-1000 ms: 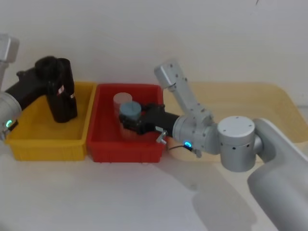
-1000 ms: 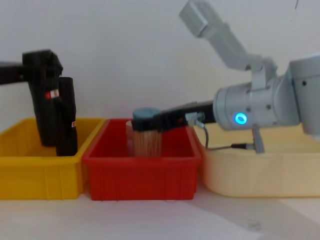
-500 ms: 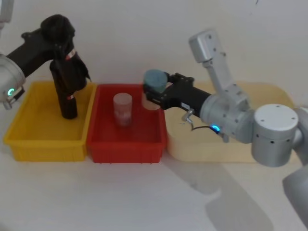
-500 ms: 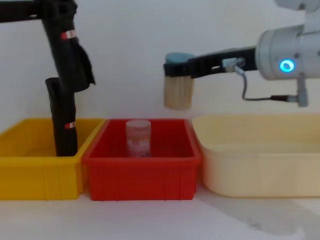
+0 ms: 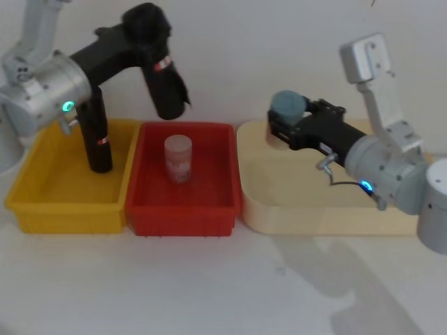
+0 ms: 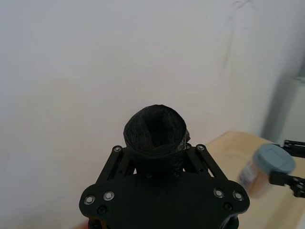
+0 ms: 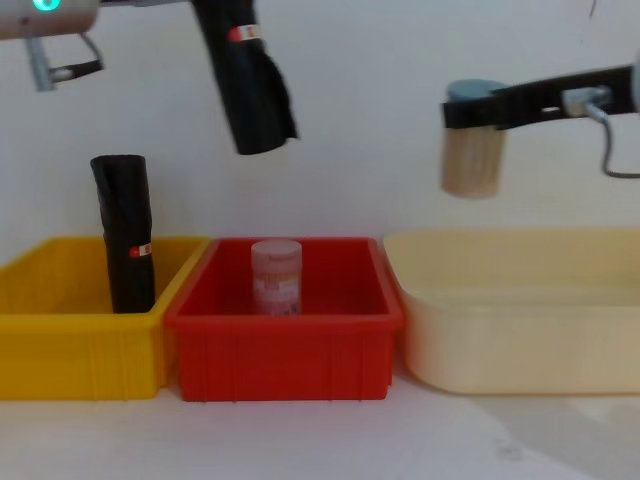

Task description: Pick up the garbage bag with the one hand and transfer it to the other hand.

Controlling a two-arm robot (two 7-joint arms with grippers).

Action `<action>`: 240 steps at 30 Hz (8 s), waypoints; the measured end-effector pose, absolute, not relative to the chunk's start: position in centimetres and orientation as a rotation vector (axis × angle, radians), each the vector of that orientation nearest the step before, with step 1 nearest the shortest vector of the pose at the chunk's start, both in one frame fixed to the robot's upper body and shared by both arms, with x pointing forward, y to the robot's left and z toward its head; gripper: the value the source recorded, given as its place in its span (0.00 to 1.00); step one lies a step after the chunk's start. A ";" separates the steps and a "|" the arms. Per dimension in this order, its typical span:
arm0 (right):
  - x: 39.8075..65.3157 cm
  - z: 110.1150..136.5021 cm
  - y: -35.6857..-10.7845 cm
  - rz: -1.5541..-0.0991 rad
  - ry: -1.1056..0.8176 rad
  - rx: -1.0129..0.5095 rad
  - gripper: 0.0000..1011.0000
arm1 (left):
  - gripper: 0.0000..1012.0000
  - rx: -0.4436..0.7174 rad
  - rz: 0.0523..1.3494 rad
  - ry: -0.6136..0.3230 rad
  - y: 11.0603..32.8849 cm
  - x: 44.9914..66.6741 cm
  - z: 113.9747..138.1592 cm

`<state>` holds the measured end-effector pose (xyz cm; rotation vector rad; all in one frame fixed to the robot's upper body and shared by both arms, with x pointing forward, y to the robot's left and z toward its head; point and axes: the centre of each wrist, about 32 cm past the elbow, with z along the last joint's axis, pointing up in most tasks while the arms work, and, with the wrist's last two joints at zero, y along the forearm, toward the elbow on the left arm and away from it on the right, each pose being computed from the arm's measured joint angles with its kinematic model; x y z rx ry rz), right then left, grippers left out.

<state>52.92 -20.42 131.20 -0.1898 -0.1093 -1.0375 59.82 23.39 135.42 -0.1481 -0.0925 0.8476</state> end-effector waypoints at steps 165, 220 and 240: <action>57.8 134.4 -15.8 -1.136 -0.184 -0.254 0.58 | 0.34 -0.075 0.575 -0.044 10.1 66.6 136.9; 60.8 133.3 -22.7 -1.349 0.049 -0.338 0.81 | 0.99 -0.075 0.575 -0.045 10.1 66.6 136.9; 61.3 133.2 -23.4 -1.354 0.082 -0.346 0.99 | 0.99 -0.075 0.575 -0.045 10.1 66.6 136.9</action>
